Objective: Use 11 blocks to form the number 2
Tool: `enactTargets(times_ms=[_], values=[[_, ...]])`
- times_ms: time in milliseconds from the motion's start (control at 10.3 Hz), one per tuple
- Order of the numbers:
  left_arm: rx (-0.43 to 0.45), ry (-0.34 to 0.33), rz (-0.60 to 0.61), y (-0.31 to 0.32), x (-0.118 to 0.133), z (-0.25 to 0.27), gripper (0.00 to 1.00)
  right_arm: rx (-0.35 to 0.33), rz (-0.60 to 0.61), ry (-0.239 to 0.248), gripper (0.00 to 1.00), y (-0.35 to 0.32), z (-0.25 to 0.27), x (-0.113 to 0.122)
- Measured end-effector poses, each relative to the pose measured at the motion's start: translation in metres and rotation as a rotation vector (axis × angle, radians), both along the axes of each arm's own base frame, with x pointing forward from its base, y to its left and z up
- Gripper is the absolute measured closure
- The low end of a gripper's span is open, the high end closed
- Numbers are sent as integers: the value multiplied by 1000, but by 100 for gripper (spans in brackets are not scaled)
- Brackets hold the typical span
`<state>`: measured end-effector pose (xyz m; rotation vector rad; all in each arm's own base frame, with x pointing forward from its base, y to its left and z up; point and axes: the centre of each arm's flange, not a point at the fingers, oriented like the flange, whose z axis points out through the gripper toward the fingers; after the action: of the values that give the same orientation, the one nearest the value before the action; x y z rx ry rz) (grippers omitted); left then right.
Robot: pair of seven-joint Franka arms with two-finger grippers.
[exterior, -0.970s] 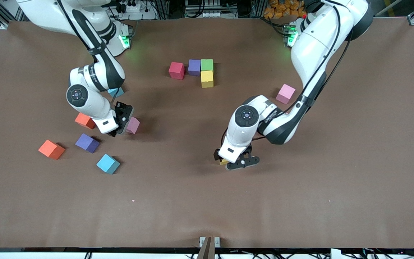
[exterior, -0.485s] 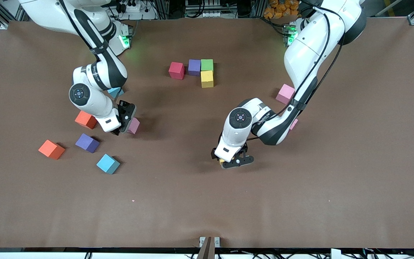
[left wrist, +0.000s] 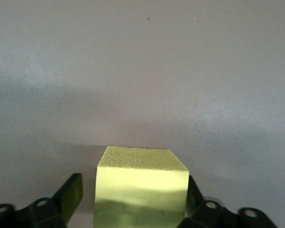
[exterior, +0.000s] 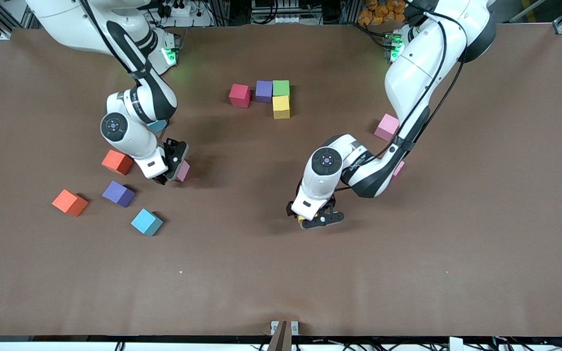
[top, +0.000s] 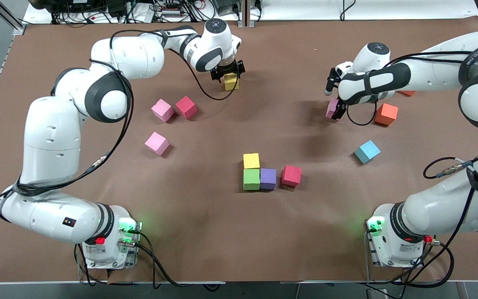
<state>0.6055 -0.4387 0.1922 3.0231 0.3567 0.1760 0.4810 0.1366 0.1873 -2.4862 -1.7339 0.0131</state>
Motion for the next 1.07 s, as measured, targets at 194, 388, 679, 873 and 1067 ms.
enactTargets(times_ms=[194,388,679,873,1067], values=[[0,-1,27,1,0,-3,33,1,1,-1,26,0,0,0],[-13,-14,60,3,8,6,40,-3,13,4,35,8,23,3],[-40,-46,119,24,32,41,41,-4,-112,-21,35,56,67,-5],[-37,-41,154,41,42,57,41,8,-281,-27,35,140,84,-33],[-38,-22,174,48,44,60,41,31,-474,-21,35,211,99,-67]])
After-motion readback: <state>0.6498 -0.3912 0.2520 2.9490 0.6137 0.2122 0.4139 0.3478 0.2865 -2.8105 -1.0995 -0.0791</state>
